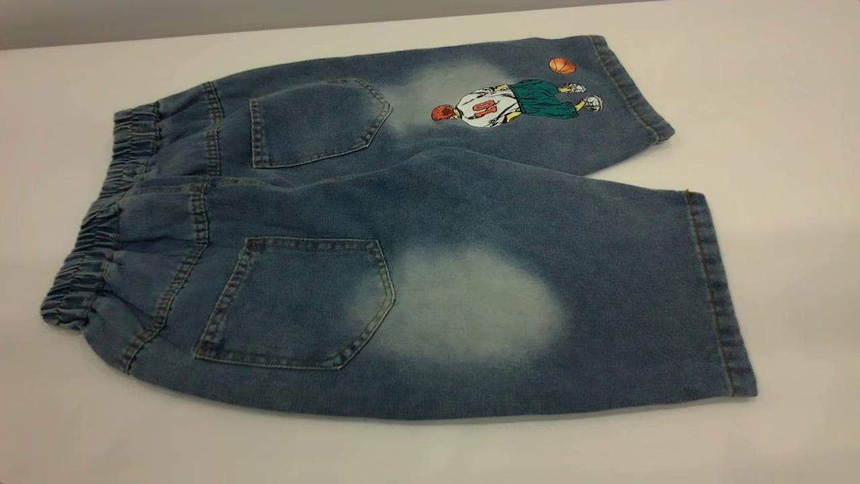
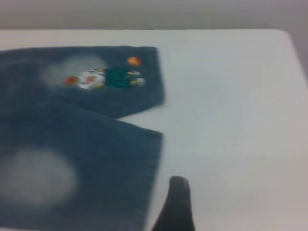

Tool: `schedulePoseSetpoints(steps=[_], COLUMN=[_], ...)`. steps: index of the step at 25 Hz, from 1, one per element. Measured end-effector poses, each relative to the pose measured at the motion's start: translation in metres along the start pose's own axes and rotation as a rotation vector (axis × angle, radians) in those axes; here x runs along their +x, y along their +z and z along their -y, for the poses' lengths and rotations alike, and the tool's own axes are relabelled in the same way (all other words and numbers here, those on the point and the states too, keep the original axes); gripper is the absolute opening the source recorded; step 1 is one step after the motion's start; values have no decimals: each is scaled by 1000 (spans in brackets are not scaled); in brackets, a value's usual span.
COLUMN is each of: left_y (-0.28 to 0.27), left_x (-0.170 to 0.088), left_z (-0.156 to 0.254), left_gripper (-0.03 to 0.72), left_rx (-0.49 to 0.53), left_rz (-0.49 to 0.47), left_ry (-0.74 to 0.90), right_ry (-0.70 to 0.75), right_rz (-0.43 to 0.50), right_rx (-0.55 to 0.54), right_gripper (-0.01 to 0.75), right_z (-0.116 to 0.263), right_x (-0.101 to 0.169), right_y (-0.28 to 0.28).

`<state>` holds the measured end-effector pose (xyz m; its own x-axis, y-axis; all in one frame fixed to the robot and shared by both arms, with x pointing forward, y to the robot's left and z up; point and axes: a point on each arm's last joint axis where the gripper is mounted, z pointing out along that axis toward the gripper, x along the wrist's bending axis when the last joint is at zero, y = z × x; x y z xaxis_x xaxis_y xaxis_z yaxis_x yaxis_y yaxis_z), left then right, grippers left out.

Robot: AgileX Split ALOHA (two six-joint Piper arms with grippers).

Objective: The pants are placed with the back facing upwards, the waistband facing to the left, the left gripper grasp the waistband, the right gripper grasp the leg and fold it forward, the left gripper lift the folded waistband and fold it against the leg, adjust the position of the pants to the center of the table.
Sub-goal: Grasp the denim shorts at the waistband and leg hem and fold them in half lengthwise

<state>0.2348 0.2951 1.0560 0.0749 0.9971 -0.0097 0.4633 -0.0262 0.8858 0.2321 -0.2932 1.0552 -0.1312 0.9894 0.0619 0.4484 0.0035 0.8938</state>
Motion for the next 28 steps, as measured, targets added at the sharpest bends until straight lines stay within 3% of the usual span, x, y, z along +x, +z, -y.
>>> schedulePoseSetpoints(steps=[5, 16, 25, 28], left_y=[10, 94, 194, 227], left_x=[1, 4, 20, 22], left_z=[-23, -80, -106, -111], left_gripper=[413, 413, 413, 413], left_rx=[-35, -78, -36, 37], left_rz=[7, 59, -35, -42], left_ry=[-98, -292, -270, -261], right_ry=[17, 108, 243, 300], right_rz=[-11, -133, -326, -391], right_rx=[-60, 14, 302, 376], right_gripper=[562, 562, 558, 537], right_z=[-12, -70, -57, -44], right_x=[1, 11, 25, 29], right_y=[-3, 60, 139, 158])
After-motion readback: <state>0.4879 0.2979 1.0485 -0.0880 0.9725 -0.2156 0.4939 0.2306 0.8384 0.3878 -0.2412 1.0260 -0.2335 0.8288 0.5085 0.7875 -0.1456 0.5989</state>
